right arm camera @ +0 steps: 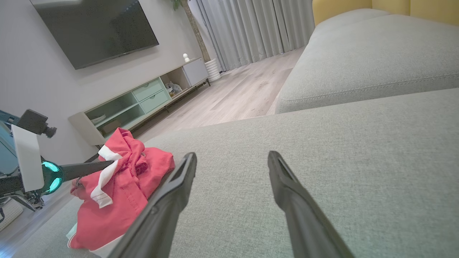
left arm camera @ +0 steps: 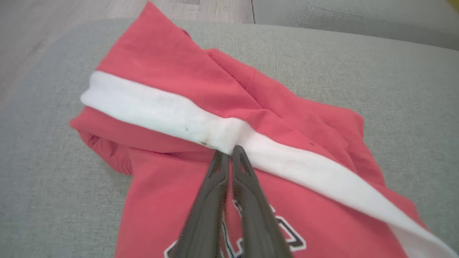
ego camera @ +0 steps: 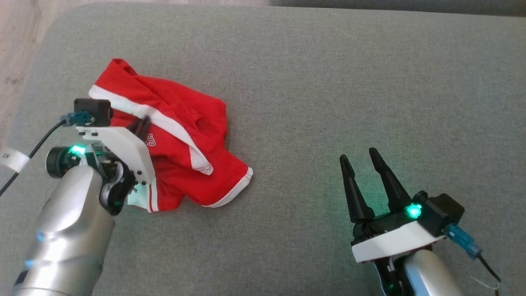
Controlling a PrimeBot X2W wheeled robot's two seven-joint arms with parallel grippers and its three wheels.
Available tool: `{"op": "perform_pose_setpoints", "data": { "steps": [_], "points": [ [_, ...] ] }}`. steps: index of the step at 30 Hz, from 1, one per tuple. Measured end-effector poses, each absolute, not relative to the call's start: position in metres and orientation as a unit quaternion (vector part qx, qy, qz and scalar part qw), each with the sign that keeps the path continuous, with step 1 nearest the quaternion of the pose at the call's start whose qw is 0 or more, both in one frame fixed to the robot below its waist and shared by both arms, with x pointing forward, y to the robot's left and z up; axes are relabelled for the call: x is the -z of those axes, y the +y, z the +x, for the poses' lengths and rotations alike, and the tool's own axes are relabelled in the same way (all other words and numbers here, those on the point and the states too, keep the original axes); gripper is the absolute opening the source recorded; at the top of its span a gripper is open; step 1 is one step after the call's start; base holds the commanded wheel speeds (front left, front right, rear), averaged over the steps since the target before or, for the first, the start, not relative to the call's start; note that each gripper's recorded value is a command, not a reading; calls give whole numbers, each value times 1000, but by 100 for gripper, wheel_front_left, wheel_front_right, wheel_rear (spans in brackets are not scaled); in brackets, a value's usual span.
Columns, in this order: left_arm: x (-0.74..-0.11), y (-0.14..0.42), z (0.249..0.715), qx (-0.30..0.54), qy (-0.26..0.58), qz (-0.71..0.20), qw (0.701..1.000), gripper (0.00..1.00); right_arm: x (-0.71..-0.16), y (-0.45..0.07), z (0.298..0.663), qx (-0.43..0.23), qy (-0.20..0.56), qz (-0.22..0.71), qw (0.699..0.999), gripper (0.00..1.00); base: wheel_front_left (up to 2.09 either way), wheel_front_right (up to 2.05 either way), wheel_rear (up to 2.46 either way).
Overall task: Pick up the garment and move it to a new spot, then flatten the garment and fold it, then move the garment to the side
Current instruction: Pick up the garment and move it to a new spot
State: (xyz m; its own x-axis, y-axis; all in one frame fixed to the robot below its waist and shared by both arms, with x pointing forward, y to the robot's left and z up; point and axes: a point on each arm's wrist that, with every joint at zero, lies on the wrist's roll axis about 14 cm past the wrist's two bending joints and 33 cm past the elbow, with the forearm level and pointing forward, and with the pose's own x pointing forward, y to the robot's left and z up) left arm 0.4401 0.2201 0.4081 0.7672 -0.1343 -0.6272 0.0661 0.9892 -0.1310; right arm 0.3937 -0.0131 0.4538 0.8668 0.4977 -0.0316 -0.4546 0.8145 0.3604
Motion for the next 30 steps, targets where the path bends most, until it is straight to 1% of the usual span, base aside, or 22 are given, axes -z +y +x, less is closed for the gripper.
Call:
{"op": "perform_pose_setpoints", "data": {
  "steps": [2, 7, 11, 14, 17, 21, 24, 30],
  "points": [
    [-417, 218, 445, 58, 316, -50, 945, 0, -455, -12, 393, -252, 62, 174, 950, 100, 0, 0, 0],
    [-459, 220, 461, 61, 231, -50, 970, 0, -460, -11, 389, -256, 56, 170, 950, 100, 0, 0, 0],
    [-510, 214, 469, 73, 133, -62, 986, 0, -471, -16, 387, -250, 43, 172, 952, 100, 0, 0, 0],
    [-560, 205, 469, 89, 45, -71, 993, 0, -481, -17, 383, -250, 30, 168, 953, 100, 0, 0, 0],
    [-606, 196, 463, 103, -32, -96, 990, 0, -486, -21, 378, -246, 23, 164, 955, 100, 0, 0, 0],
    [-643, 175, 451, 129, -89, -102, 982, 0, -488, -48, 382, -206, 15, 164, 965, 100, 0, 0, 0],
    [-662, 148, 443, 165, -118, -103, 974, 0, -488, -61, 384, -185, 11, 164, 969, 100, 0, 0, 0],
    [-685, 94, 434, 231, -147, -110, 955, 0, -490, -87, 383, -148, 2, 162, 975, 100, 0, 0, 0]
  ]
}}
